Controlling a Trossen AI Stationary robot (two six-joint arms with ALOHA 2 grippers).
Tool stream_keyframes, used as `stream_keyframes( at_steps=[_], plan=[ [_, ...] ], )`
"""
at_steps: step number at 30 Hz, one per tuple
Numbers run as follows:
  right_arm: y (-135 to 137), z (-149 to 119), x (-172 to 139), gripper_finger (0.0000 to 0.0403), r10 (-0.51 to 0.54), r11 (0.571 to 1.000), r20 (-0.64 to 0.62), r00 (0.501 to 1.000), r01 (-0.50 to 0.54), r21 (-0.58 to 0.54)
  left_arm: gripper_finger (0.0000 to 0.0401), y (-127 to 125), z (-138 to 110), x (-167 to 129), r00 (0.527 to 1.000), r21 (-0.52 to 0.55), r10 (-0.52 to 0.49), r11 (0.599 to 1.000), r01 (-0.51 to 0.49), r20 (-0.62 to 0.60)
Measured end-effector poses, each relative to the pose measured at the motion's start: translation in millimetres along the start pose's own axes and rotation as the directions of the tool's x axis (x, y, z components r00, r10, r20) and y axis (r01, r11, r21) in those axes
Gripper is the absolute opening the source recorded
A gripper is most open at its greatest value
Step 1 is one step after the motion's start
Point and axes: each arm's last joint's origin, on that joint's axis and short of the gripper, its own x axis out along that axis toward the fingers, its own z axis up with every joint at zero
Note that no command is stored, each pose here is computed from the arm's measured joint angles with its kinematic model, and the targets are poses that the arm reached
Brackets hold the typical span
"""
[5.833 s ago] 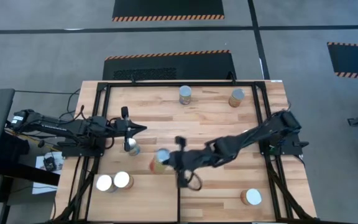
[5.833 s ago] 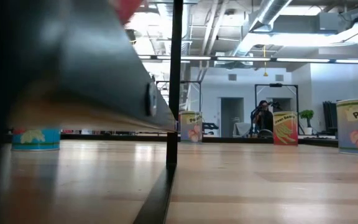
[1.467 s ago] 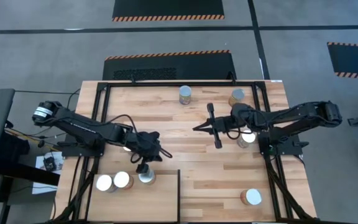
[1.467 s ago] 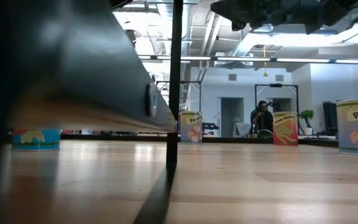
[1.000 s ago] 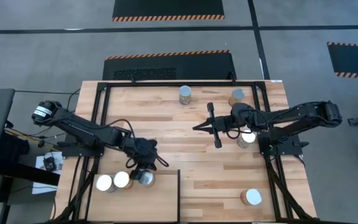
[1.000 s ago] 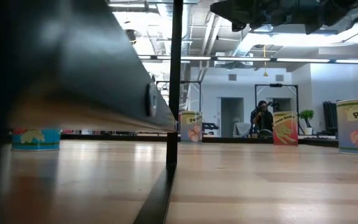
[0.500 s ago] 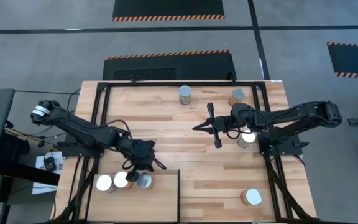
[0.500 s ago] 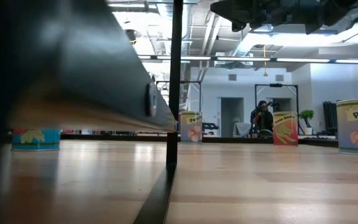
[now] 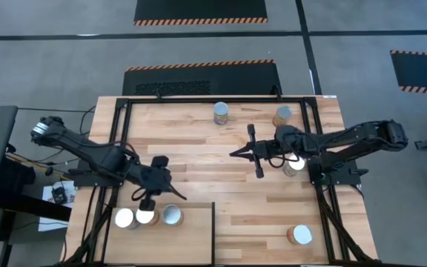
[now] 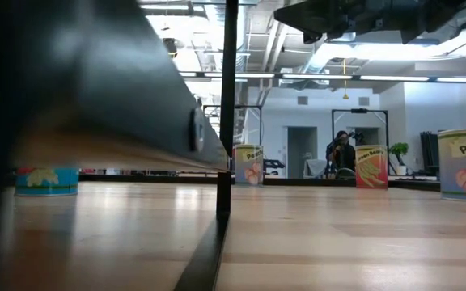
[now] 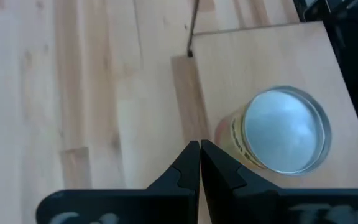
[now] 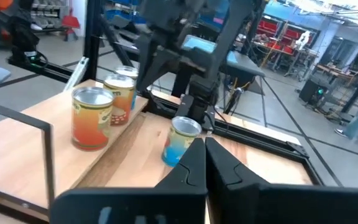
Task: Pick and place cans onto a shelf
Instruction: Put the right canned peaches on the shelf
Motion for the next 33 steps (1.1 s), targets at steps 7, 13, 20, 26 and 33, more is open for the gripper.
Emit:
stream_keyframes(
  at_steps=[7,13,20,26,33],
  plan=[
    [11.0,-4.6,-1.0,0.0005,-0.004,1.0,0.007,1.0,0.005,-0.027,0.0,9.0,-20.1,-2.4,0.995,-0.007,0.007,1.0,-0.007,0.098],
    [14.5,-25.2,-15.7,0.0006,-0.048,0.999,0.133,0.99,0.045,0.021,0.0,18.7,-52.1,1.1,0.984,-0.064,0.038,0.998,-0.027,0.173],
    [10.5,-38.7,-30.9,0.0005,-0.105,0.99,0.223,0.969,0.081,0.112,0.0,36.6,-65.9,5.8,0.921,-0.129,0.162,0.984,-0.123,0.354],
    [15.7,-39.8,-29.5,0.0005,-0.122,0.981,0.194,0.973,0.089,0.171,0.0,49.4,-77.9,29.3,0.815,-0.077,0.095,0.995,-0.062,0.572],
    [29.5,-38.3,-35.4,0.0006,-0.198,0.951,-0.13,0.971,0.223,0.214,0.0,65.4,-81.0,34.1,0.714,-0.107,0.173,0.985,-0.137,0.679]
  ],
)
